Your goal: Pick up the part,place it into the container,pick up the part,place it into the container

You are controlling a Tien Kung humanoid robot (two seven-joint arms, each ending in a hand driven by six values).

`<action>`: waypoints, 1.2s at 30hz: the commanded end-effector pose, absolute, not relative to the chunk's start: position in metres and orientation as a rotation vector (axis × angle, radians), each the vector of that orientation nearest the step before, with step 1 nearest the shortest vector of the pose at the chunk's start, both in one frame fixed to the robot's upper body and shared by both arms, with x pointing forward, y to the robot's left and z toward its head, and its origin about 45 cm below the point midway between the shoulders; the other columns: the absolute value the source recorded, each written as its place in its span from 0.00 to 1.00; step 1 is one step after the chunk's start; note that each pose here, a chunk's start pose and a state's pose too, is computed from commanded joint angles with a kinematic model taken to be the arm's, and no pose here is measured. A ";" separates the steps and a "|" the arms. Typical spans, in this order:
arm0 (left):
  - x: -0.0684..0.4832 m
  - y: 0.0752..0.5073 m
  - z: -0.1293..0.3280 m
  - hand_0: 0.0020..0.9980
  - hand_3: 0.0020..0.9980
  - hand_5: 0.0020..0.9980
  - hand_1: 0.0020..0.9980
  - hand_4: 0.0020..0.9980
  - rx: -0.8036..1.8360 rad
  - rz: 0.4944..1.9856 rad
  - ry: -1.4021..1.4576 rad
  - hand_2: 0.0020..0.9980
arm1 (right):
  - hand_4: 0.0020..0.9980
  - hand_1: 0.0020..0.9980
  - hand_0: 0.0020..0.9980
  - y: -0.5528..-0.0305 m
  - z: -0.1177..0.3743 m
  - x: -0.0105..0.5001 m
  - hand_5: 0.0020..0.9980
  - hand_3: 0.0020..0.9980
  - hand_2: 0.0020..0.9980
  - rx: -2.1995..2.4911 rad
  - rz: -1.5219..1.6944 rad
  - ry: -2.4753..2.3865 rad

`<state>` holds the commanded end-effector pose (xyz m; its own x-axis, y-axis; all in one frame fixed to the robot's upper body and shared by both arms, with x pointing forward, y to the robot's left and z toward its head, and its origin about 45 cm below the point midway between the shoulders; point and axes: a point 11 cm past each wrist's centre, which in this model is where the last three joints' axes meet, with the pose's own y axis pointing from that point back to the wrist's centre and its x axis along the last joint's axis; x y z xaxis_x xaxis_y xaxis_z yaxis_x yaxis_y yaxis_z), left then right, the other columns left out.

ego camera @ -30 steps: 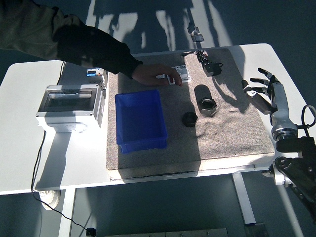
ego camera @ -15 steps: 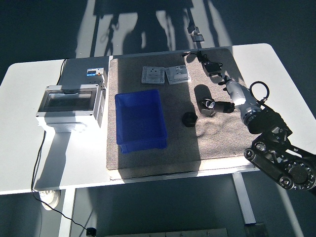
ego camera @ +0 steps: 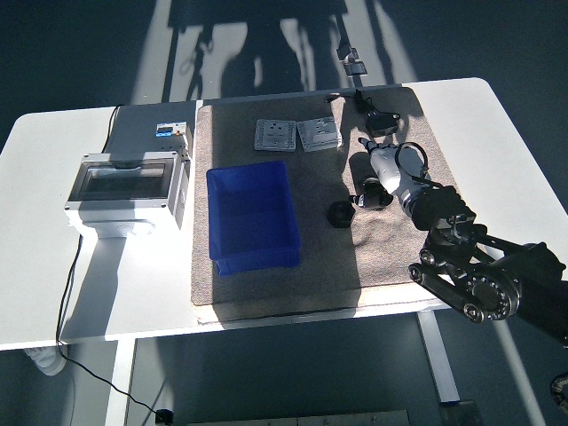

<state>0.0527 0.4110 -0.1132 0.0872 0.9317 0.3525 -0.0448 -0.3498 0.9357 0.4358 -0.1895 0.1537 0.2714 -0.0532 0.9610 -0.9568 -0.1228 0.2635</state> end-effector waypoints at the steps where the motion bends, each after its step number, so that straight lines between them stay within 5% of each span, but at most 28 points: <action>1: 0.053 0.411 -0.113 0.70 0.63 0.63 0.58 0.57 1.488 1.406 0.925 0.64 | 0.88 0.88 0.93 -0.191 0.151 0.436 0.44 0.95 0.87 1.456 1.039 -0.992; 5: 0.053 0.411 -0.113 0.70 0.63 0.63 0.58 0.57 1.488 1.404 0.924 0.64 | 0.88 0.88 0.93 -0.196 0.143 0.435 0.44 0.95 0.87 1.448 1.004 -0.982; 6: 0.053 0.411 -0.113 0.69 0.63 0.63 0.58 0.57 1.489 1.403 0.924 0.64 | 0.89 0.63 0.94 -0.197 0.141 0.435 0.43 0.84 0.76 1.449 0.998 -0.981; 11: 0.053 0.412 -0.113 0.69 0.63 0.63 0.58 0.57 1.491 1.400 0.921 0.64 | 0.89 0.63 0.94 -0.198 0.135 0.433 0.43 0.84 0.76 1.459 0.977 -0.985; 12: 0.053 0.412 -0.113 0.69 0.63 0.63 0.58 0.58 1.491 1.400 0.921 0.64 | 0.58 0.37 0.83 -0.198 0.134 0.432 0.18 0.67 0.57 1.461 0.977 -0.984; 17: 0.053 0.412 -0.113 0.69 0.63 0.63 0.58 0.58 1.490 1.399 0.918 0.64 | 0.58 0.37 0.83 -0.198 0.129 0.429 0.18 0.67 0.57 1.464 0.982 -0.974; 18: 0.053 0.412 -0.113 0.69 0.63 0.64 0.58 0.59 1.490 1.400 0.918 0.63 | 0.33 0.30 0.77 -0.198 0.128 0.429 0.02 0.61 0.45 1.464 0.984 -0.973; 36: 0.052 0.415 -0.112 0.69 0.63 0.65 0.57 0.60 1.495 1.419 0.905 0.63 | 0.21 0.30 0.70 -0.142 0.228 0.416 0.00 0.54 0.43 1.803 1.398 -1.388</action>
